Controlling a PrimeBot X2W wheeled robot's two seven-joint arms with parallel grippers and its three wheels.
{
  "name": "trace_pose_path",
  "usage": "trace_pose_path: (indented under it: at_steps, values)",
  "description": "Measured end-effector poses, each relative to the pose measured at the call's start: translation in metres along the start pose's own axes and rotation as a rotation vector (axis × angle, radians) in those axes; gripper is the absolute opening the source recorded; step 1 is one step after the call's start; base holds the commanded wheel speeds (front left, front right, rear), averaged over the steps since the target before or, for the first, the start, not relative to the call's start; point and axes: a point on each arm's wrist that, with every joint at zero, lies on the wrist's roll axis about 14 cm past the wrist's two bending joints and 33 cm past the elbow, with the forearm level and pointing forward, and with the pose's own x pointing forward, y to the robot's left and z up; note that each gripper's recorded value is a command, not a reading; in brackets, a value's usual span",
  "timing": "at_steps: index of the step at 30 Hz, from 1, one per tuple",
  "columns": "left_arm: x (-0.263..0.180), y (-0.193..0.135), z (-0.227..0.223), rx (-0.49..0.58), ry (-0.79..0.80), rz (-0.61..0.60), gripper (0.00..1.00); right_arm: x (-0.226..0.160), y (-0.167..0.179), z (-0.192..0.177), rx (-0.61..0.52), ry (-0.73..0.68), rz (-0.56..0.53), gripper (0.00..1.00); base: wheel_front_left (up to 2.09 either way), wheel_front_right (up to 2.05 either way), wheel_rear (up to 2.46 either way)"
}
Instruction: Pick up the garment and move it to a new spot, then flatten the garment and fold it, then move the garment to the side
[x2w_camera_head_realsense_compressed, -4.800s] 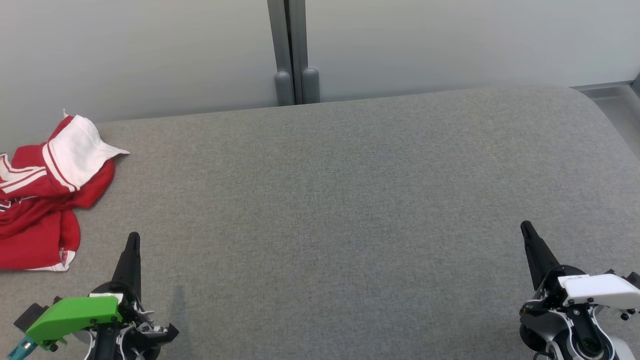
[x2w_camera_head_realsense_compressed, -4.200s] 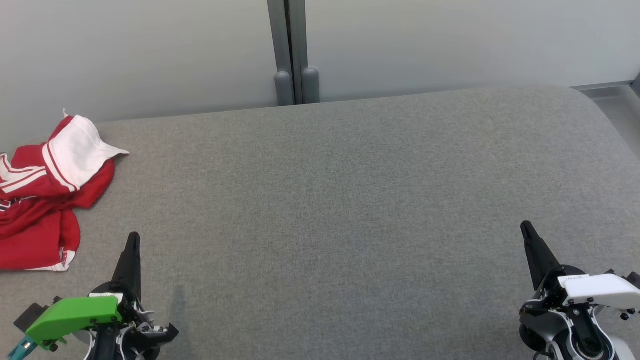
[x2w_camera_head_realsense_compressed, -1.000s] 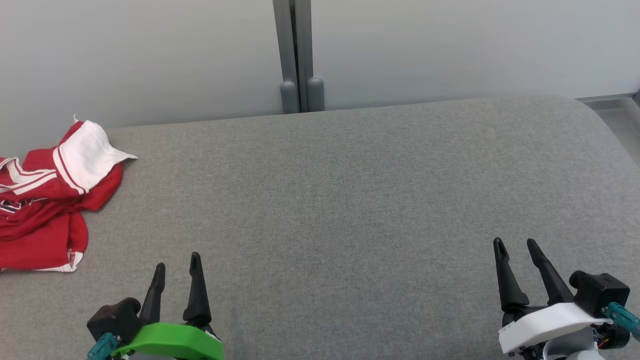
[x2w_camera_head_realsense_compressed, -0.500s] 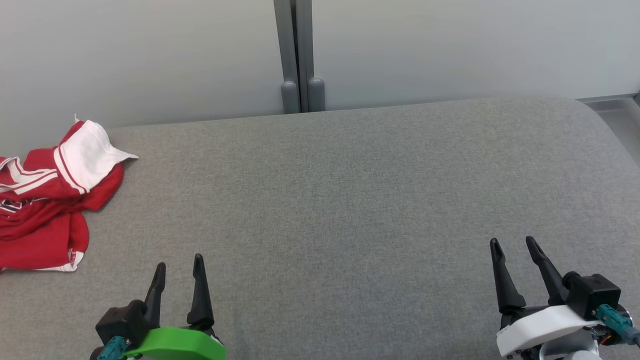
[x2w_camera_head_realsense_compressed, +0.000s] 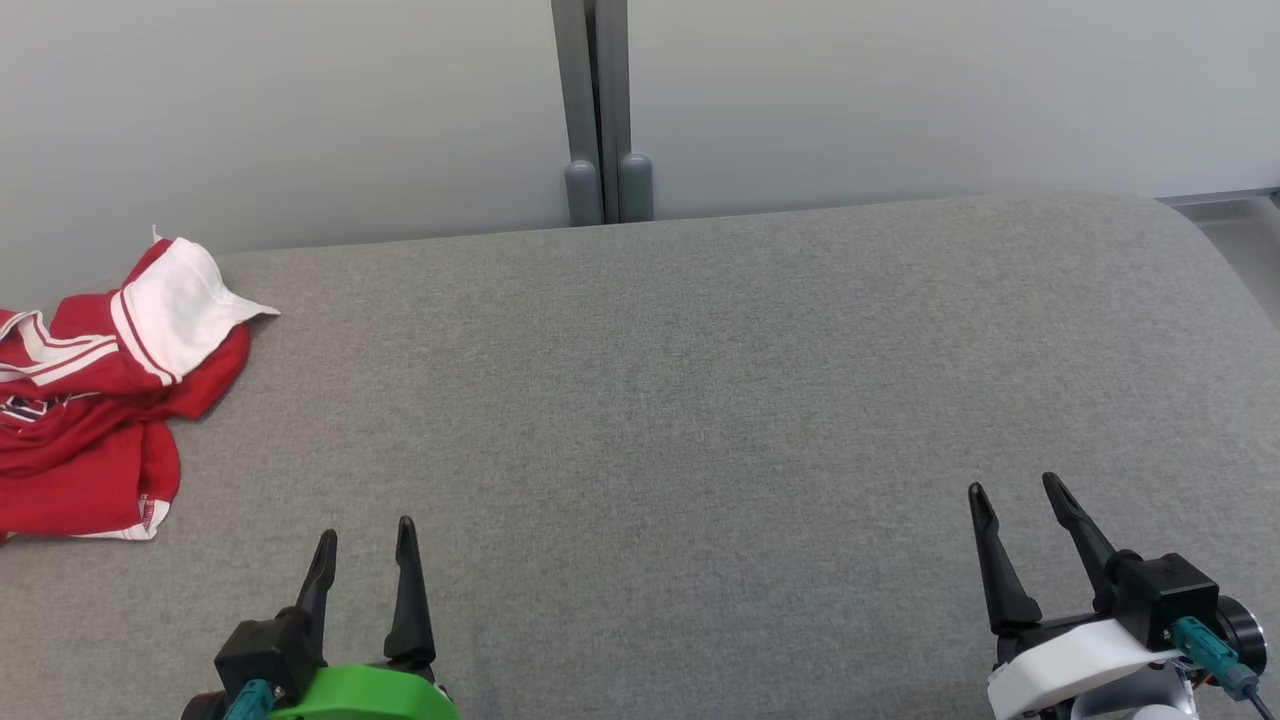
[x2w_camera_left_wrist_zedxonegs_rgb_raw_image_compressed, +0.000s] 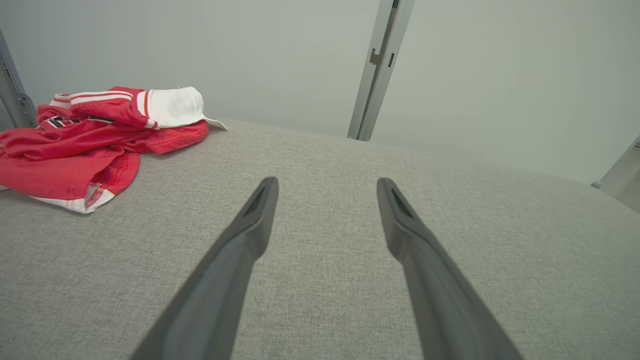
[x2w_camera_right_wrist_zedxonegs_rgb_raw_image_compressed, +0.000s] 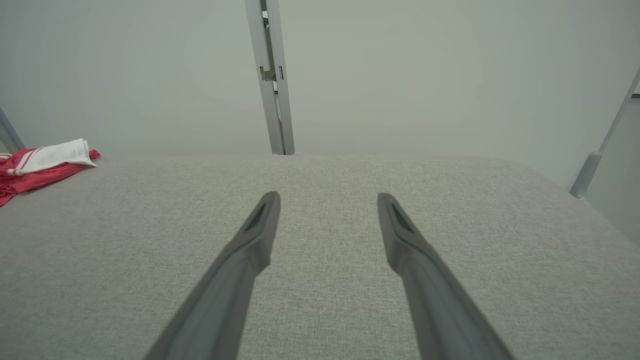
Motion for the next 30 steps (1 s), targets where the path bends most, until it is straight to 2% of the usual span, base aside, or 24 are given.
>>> trace_pose_path:
  at_steps: [8,30]
  values:
    - [-0.0011,-0.0024,-0.0024,0.041,0.0,-0.012,1.0,0.0004,0.0038,0.0012,-0.054,-0.008,0.02,1.0,0.0,0.0,0.0]
    - [-0.0049,0.0038,-0.0085,0.04,0.019,0.005,1.0,0.0045,0.0071,-0.002,-0.053,0.0,0.032,1.0,0.0,0.0,0.0]
